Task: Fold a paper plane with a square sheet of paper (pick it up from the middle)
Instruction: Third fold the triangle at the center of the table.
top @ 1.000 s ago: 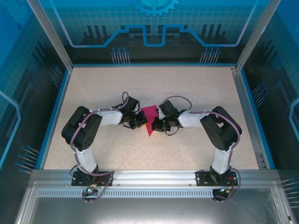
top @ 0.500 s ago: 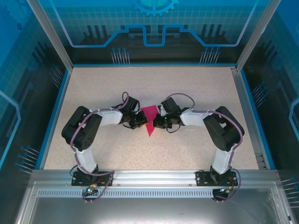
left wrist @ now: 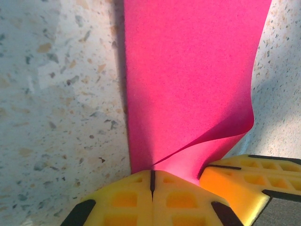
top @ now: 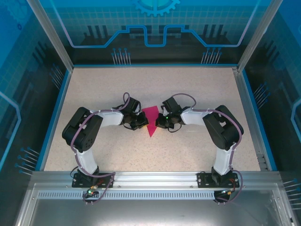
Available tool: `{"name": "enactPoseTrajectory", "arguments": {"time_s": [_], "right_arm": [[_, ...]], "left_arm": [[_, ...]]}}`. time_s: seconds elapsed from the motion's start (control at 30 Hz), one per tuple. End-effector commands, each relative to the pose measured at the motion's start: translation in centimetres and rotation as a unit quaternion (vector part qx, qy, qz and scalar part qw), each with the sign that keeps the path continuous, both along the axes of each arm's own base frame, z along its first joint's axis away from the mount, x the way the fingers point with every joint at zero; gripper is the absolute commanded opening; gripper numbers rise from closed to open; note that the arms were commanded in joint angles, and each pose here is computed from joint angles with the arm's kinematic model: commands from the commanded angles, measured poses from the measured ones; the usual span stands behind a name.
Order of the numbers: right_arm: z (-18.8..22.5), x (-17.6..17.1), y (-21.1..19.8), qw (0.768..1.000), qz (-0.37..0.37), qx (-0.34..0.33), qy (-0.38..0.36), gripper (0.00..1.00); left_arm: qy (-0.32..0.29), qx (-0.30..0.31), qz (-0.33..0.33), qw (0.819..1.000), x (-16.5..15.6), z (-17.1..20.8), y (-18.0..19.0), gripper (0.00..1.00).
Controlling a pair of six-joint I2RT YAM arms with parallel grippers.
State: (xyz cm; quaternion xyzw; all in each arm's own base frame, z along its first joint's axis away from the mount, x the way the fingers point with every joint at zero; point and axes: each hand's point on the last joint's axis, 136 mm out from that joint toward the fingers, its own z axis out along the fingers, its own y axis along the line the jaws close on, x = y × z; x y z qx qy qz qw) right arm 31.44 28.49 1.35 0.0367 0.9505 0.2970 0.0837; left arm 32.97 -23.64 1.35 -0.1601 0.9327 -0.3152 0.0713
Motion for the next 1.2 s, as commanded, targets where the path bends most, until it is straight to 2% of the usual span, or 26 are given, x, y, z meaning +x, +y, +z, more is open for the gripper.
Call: {"name": "enactPoseTrajectory", "arguments": {"time_s": [0.0, 0.17, 0.47, 0.77, 0.87, 0.97, 1.1, 1.17], "right_arm": [[1.3, 0.6, -0.6, 1.0, -0.009, 0.006, -0.008, 0.0], [3.7, 2.2, -0.6, 0.999, -0.007, 0.017, -0.048, 0.0], [1.5, 2.7, -0.7, 1.0, -0.007, 0.01, -0.018, 0.0], [-1.2, 2.5, -3.5, 0.998, -0.046, -0.04, 0.02, 0.0], [-1.8, 2.2, -3.8, 0.997, -0.052, -0.037, 0.035, 0.0], [-0.8, 2.5, -3.3, 0.998, -0.05, -0.012, 0.027, 0.0], [3.4, 3.4, -1.2, 0.998, -0.034, 0.05, -0.022, 0.0], [4.4, 3.6, -0.5, 0.998, -0.024, 0.05, -0.037, 0.0]], "left_arm": [[0.048, 0.058, 0.002, 0.997, -2.2, -2.8, 1.9, 0.07], [0.049, 0.057, 0.003, 0.997, -2.2, -2.7, 1.9, 0.07], [0.049, 0.058, 0.002, 0.997, -2.2, -2.7, 1.9, 0.07], [0.049, 0.061, 0.001, 0.997, -2.3, -2.6, 2.0, 0.07], [0.049, 0.061, 0.001, 0.997, -2.3, -2.7, 2.0, 0.06], [0.049, 0.061, 0.002, 0.997, -2.3, -2.7, 2.0, 0.06], [0.049, 0.061, 0.001, 0.997, -2.3, -2.6, 2.0, 0.07], [0.049, 0.061, 0.001, 0.997, -2.3, -2.6, 2.0, 0.07]]}}
